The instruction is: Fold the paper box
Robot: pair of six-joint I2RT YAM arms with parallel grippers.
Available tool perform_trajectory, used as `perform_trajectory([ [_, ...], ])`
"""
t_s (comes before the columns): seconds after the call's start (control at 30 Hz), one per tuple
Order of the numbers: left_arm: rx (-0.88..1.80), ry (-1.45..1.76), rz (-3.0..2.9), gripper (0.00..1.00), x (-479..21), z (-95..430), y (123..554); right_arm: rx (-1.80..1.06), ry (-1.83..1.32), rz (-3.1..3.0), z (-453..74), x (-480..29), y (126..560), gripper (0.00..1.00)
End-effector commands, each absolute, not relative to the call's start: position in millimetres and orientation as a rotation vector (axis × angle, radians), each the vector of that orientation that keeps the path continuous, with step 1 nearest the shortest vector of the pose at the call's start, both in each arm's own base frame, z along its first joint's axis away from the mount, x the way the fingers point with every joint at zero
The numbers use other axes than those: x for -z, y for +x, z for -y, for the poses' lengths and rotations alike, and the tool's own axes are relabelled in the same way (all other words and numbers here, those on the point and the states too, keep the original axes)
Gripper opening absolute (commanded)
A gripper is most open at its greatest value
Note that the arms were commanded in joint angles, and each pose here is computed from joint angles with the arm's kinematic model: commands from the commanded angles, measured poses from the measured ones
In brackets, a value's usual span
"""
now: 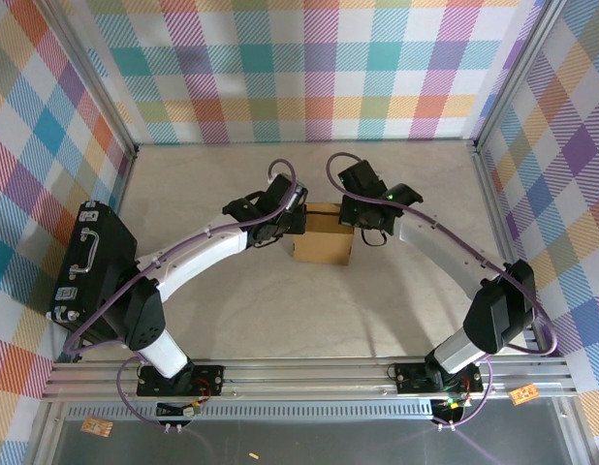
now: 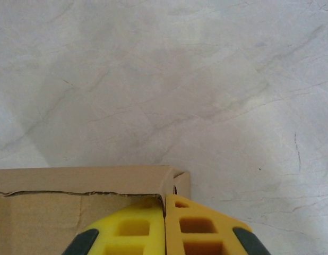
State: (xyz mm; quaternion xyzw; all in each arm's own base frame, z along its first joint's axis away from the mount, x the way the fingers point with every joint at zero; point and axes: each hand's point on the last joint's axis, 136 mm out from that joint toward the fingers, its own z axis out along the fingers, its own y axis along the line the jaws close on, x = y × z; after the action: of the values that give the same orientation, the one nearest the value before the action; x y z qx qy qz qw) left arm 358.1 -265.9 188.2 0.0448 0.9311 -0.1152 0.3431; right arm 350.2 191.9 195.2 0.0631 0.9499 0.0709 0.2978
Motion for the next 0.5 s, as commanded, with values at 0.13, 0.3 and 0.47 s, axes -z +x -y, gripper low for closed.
perform_trajectory([
  [0.13,0.231,0.113,-2.429,0.00,-148.0,249.6,356.3,-0.061,0.132,-2.640,-169.0,-147.5,325.8,0.05],
  [0.3,0.248,0.134,-2.394,0.00,-146.0,248.0,354.0,-0.061,0.037,-2.659,-165.7,-141.1,313.6,0.08],
  [0.47,0.238,0.172,-2.417,0.01,-140.3,249.4,349.9,-0.034,0.032,-2.657,-160.3,-156.1,309.8,0.14],
])
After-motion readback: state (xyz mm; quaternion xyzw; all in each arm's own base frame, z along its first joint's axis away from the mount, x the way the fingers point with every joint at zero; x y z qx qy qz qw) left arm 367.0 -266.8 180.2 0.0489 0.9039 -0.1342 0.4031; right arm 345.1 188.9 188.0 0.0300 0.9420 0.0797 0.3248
